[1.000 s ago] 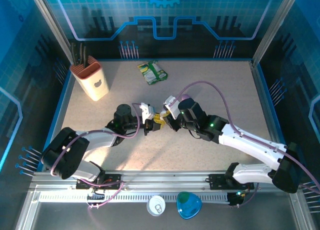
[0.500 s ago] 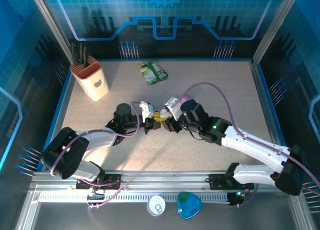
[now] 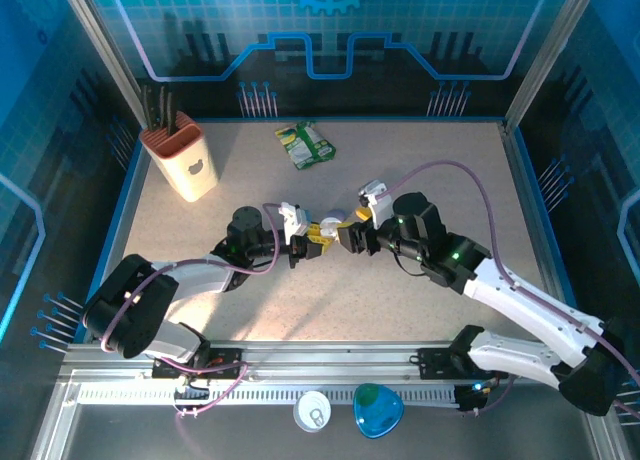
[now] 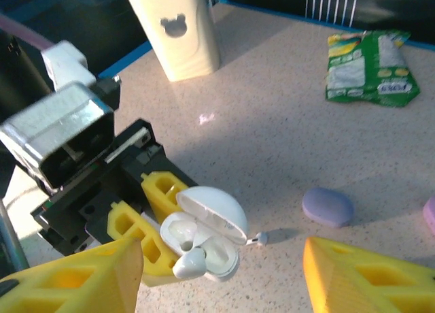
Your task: Insert the wireless bluetooth earbuds into the charging case
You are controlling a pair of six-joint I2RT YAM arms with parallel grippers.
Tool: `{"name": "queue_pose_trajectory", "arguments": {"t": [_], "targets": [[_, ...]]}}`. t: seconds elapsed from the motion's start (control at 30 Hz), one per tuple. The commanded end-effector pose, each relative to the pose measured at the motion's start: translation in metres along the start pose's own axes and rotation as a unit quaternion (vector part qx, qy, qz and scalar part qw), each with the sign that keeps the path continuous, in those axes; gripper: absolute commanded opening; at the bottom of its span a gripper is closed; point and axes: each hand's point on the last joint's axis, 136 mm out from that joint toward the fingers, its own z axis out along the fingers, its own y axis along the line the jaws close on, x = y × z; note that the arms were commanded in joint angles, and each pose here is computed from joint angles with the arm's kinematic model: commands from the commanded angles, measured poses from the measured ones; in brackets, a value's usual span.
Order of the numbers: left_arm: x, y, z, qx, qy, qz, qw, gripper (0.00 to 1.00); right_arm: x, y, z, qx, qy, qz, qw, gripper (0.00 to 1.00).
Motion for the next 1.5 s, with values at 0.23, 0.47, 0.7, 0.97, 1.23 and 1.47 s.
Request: {"name": "queue_pose_trajectory", "arguments": {"t": [0.23, 0.47, 0.7, 0.97, 1.23, 1.47], "targets": [[-0.008, -0.004, 0.003, 0.014, -0.012, 0.011, 1.0, 0.04, 0.02, 0.009, 0.02, -0.038, 0.063, 0.025, 0.997, 0.66], [-0.011, -0.005, 0.0, 0.011, -0.015, 0.012, 1.0, 0.04, 0.027, -0.01, 0.018, 0.004, 0.071, 0.03, 0.997, 0.63], [-0.013, -0.006, 0.0, 0.013, -0.018, 0.011, 1.0, 0.04, 0.029, -0.016, 0.015, 0.015, 0.072, 0.03, 0.997, 0.63], [-0.013, -0.007, -0.001, 0.016, -0.019, 0.013, 1.0, 0.04, 0.024, -0.021, 0.015, 0.024, 0.063, 0.036, 0.997, 0.62], [-0.013, -0.01, -0.002, 0.025, -0.021, 0.016, 0.999, 0.04, 0.017, -0.019, 0.019, 0.013, 0.06, 0.043, 0.997, 0.61], [-0.014, 0.002, -0.009, -0.006, -0.029, 0.003, 1.0, 0.04, 0.012, -0.012, 0.014, -0.007, 0.044, 0.04, 0.998, 0.61]]}}
